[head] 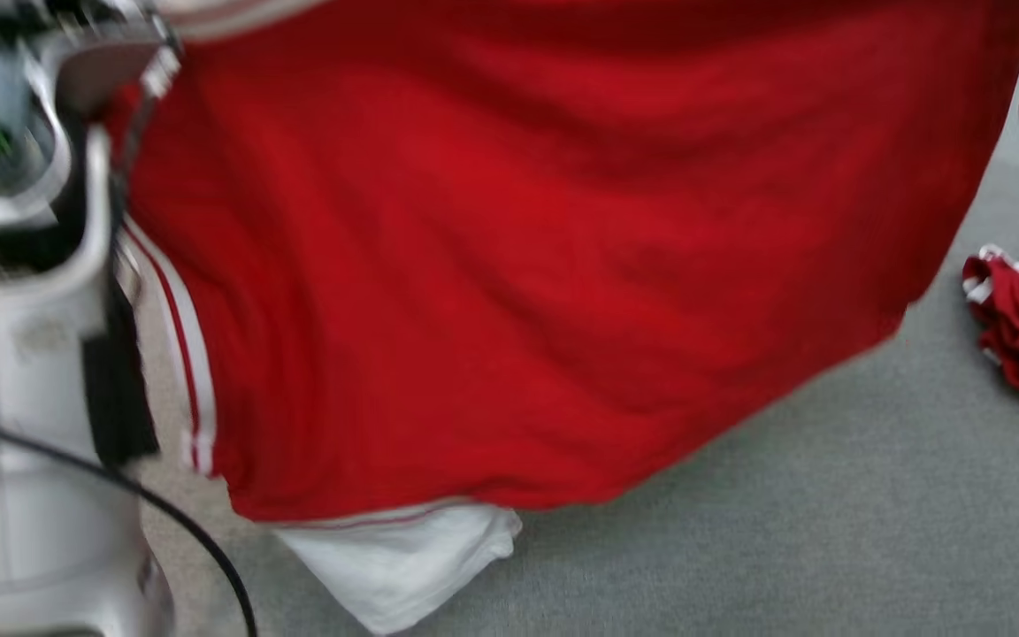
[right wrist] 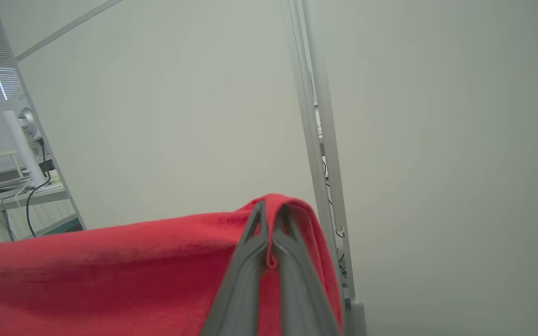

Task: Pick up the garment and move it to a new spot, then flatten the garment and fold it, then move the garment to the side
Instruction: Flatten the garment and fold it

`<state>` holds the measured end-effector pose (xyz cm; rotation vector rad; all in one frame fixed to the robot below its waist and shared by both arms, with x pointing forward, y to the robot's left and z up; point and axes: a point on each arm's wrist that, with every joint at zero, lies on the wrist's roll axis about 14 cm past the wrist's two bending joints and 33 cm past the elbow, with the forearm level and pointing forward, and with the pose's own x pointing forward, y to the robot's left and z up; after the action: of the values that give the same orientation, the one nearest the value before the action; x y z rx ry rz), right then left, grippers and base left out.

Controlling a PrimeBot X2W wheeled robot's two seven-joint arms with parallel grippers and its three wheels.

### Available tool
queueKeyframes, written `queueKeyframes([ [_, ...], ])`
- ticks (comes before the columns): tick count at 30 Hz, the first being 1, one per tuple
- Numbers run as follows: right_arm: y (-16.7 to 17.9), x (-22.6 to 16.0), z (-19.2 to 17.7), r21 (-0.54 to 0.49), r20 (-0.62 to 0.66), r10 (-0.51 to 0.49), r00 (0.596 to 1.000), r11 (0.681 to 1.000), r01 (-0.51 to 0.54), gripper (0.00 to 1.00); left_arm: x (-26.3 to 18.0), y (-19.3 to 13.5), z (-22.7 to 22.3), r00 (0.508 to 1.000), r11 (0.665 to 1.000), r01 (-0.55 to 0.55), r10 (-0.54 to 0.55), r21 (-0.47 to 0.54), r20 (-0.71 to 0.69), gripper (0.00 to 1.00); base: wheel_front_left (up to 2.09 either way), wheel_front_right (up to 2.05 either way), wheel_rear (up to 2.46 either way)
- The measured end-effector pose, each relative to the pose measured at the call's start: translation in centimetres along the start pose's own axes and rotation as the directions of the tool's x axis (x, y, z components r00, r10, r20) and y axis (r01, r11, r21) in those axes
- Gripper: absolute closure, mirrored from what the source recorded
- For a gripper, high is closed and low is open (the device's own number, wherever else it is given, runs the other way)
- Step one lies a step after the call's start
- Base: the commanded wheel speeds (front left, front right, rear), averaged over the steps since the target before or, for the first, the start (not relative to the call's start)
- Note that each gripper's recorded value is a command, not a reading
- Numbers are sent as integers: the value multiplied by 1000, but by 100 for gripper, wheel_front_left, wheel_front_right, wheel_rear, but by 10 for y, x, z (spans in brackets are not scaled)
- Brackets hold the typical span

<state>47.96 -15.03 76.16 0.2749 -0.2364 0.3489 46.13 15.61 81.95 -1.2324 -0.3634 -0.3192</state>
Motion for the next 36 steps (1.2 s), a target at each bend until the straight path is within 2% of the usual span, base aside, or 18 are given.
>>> queueKeyframes([
  [3,-6,37,-5,5,-34,-1,999,1000,1,100,38,21,-1,998,998,-65,66,25,-20,100,0,0,0],
  [6,-13,78,-14,-22,-54,-3,999,1000,2,100,78,43,-4,995,991,-91,93,102,-19,100,0,0,0],
  [9,-30,110,-41,-28,-68,-33,997,999,31,100,109,80,-11,990,975,-135,138,178,-4,100,0,0,0],
  [10,-34,120,-40,-29,-43,-42,998,999,41,100,119,86,-11,989,974,-146,146,175,11,100,0,0,0],
  [14,-43,157,4,-51,204,-49,978,997,60,100,161,66,2,993,984,-56,38,167,111,100,0,0,0],
  [16,-48,167,-7,-46,250,-55,967,997,69,100,171,78,0,991,980,-50,24,192,135,100,0,0,0],
  [20,-57,182,-36,-48,261,-66,963,996,81,100,180,109,-10,990,969,-71,40,237,132,100,0,0,0],
  [23,-72,188,-74,15,207,-109,972,994,108,100,180,140,-22,992,958,-105,80,268,102,100,0,0,0],
  [27,-82,186,-152,37,47,-134,990,990,133,100,160,208,-50,979,929,-198,202,314,19,100,0,0,0],
  [32,-85,157,-252,102,-170,-162,972,978,181,100,103,304,-74,913,847,-343,402,407,-65,100,0,0,0],
  [36,-82,123,-303,124,-310,-168,936,969,215,100,55,345,-88,857,781,-388,501,490,-120,100,0,0,0],
])
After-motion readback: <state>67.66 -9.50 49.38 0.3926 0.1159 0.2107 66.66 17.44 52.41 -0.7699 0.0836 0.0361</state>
